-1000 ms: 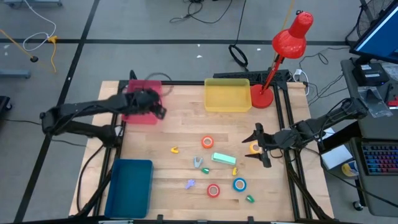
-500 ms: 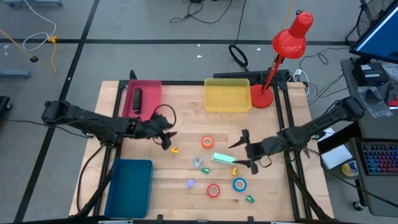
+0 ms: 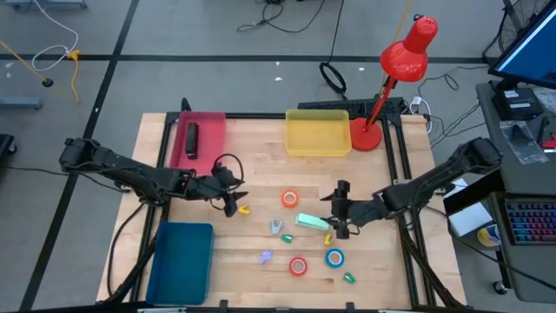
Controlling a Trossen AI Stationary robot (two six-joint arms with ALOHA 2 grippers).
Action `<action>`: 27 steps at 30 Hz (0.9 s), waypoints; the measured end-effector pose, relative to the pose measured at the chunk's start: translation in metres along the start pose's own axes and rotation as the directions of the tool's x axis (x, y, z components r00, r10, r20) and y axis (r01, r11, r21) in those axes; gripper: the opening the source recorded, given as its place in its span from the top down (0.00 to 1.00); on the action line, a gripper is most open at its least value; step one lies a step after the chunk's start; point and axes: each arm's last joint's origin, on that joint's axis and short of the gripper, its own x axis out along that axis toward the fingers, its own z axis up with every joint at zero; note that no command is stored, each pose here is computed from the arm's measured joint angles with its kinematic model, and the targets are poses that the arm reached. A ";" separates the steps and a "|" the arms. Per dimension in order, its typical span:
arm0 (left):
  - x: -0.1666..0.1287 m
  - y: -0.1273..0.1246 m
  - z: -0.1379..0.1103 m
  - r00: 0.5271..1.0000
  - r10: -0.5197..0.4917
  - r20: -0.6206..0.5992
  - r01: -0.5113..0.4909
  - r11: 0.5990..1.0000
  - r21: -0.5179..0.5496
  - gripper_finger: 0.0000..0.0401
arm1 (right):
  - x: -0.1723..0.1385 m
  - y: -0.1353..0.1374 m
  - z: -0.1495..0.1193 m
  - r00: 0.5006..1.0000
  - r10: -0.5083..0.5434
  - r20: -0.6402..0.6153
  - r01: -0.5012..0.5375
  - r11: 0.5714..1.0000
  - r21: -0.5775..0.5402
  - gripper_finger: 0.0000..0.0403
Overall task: Pick and place Stapler, Stapler remover, tape
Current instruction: Put the light blue stapler into the pink bin
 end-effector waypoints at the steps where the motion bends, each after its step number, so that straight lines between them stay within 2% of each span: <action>1: 0.000 0.000 0.000 1.000 -0.001 0.004 0.001 1.000 0.006 0.50 | 0.002 0.000 -0.003 1.000 -0.006 -0.028 0.007 1.000 0.023 0.31; 5: 0.000 0.000 0.001 1.000 -0.001 0.011 0.001 1.000 0.019 0.50 | 0.011 0.002 -0.018 0.989 -0.038 -0.144 0.050 0.995 0.085 0.31; 8: 0.000 0.000 0.001 1.000 0.000 0.011 0.000 1.000 0.019 0.50 | 0.016 0.003 -0.025 0.979 -0.054 -0.196 0.073 0.994 0.086 0.31; 15: 0.000 0.000 0.001 1.000 0.009 0.015 -0.010 1.000 0.019 0.50 | 0.022 0.007 -0.030 0.970 0.014 -0.243 0.020 0.990 0.138 0.31; 27: 0.000 0.000 0.001 1.000 0.014 0.016 -0.014 1.000 0.019 0.50 | 0.022 0.008 -0.029 0.970 0.025 -0.240 0.029 0.975 0.220 0.31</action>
